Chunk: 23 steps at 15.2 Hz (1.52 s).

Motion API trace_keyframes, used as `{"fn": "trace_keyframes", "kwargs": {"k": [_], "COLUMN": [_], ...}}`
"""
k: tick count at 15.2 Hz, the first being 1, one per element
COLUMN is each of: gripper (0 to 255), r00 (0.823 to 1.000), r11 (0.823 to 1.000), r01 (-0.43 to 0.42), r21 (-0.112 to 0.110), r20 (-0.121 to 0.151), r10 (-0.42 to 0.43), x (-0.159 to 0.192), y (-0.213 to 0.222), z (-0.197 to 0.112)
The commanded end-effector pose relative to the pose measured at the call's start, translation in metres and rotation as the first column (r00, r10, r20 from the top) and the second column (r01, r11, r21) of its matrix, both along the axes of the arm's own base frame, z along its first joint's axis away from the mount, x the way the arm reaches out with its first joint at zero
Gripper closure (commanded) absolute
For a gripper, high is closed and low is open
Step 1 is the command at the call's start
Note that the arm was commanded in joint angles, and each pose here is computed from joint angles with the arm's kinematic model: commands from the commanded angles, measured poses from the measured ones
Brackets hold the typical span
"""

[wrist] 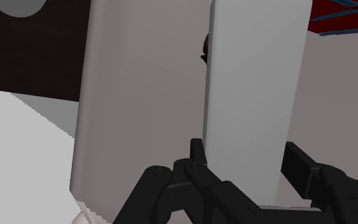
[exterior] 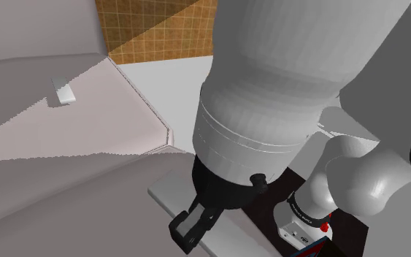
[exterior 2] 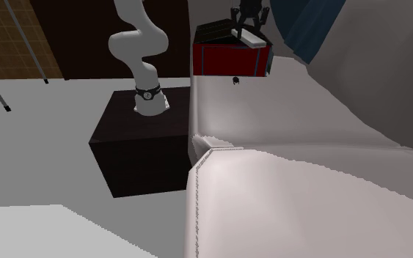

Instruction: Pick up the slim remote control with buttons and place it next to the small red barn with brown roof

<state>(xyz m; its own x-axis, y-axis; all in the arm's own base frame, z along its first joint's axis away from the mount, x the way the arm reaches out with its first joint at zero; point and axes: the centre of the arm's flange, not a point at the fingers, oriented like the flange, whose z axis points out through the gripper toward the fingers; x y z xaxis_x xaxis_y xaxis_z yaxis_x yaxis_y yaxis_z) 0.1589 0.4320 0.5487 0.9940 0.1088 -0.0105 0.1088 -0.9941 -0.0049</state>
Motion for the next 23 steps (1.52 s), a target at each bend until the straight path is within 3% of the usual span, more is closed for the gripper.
{"fn": "trace_keyframes", "kwargs": {"k": [1, 23], "gripper": [255, 255], "r00": [1.0, 1.0], "r11": [1.0, 1.0], "r01": [0.0, 0.0], "r21": [0.001, 0.001], "r20": [0.001, 0.001], "r10": [0.0, 0.0], "x": [0.0, 0.0], "y": [0.0, 0.0], "z": [-0.01, -0.126]}}
